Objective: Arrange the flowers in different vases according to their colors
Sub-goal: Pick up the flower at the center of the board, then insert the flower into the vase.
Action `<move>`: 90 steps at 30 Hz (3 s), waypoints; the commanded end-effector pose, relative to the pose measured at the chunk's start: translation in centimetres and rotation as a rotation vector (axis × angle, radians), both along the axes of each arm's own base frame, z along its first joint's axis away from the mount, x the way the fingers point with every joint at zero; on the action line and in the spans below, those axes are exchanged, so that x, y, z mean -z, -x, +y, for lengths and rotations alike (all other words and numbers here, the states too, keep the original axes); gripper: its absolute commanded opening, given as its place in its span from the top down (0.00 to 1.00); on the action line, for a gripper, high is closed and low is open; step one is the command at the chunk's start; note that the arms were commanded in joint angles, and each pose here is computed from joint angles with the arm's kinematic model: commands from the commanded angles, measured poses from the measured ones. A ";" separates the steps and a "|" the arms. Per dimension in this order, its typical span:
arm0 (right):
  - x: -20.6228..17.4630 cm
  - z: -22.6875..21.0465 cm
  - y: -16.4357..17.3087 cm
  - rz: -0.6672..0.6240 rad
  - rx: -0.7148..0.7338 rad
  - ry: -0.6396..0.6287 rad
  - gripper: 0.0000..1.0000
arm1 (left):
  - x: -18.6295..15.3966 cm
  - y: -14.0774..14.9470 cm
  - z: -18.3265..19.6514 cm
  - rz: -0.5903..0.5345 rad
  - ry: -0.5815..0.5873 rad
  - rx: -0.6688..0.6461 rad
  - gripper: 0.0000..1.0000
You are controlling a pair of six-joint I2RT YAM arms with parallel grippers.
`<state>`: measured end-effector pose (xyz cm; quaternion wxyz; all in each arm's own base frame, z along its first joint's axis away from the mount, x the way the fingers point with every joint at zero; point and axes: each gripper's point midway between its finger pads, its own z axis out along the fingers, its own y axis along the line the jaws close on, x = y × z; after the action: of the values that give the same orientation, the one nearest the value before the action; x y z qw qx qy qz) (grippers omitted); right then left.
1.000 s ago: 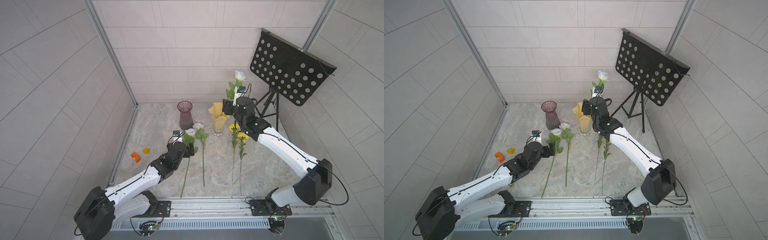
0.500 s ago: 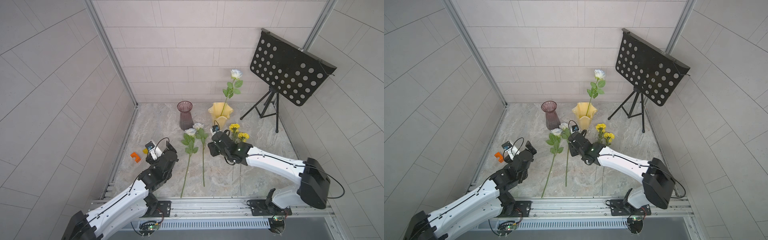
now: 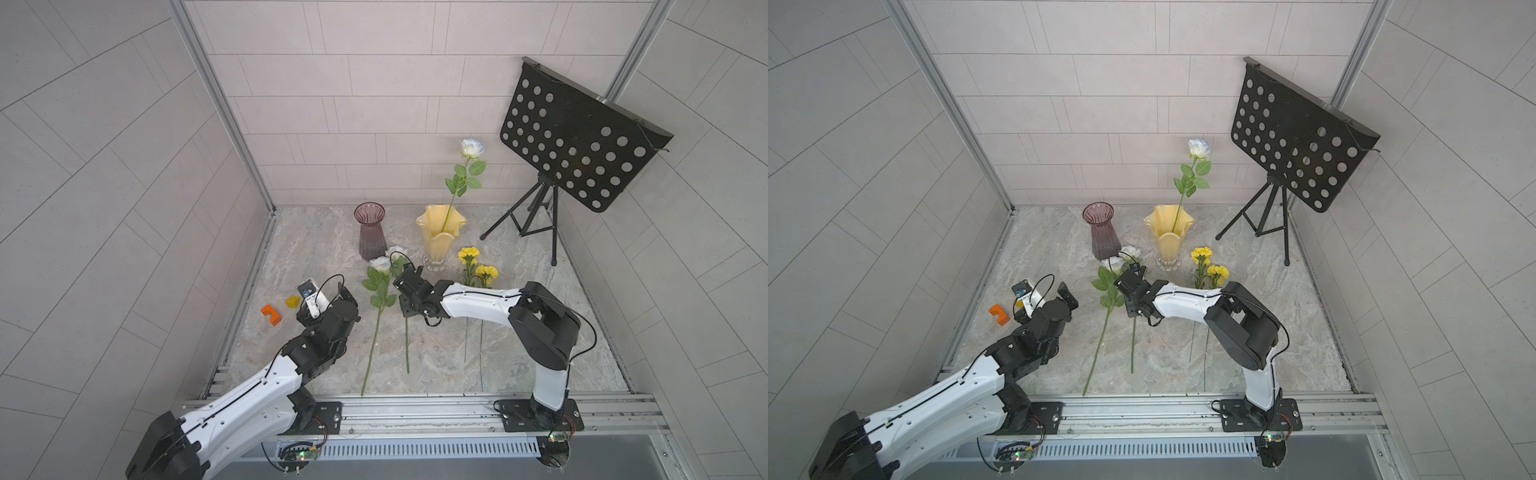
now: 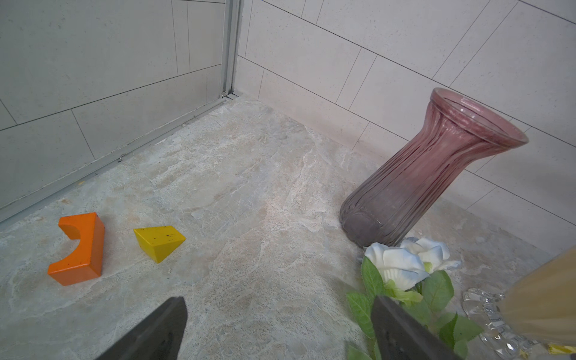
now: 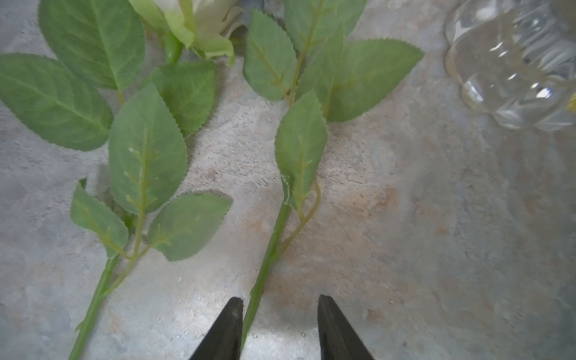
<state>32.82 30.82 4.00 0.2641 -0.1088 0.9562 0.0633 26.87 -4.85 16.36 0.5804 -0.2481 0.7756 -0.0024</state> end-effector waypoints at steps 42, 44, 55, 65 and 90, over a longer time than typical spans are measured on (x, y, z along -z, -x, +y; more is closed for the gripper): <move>6.5 -4.8 0.0 0.142 0.077 0.140 1.00 | -0.6 -2.1 -7.2 0.030 0.010 0.364 0.00; 5.1 -4.6 0.0 0.128 0.072 0.110 1.00 | -0.6 -2.2 -7.1 0.028 0.012 0.357 0.00; -5.8 -5.1 0.3 -0.051 0.029 -0.027 1.00 | -0.6 -2.2 -7.7 0.034 0.017 0.385 0.00; -9.3 -5.7 1.0 -0.117 0.006 -0.084 1.00 | -0.6 -2.2 -8.0 0.029 0.026 0.400 0.00; -42.3 -8.3 -4.1 -1.168 0.130 -0.562 1.00 | 1.9 0.0 -23.1 0.188 0.110 1.149 0.00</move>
<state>35.50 24.72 40.45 0.6887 -0.0427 0.6831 0.2392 27.52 -25.85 13.27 0.4112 0.1400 0.8484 -0.3026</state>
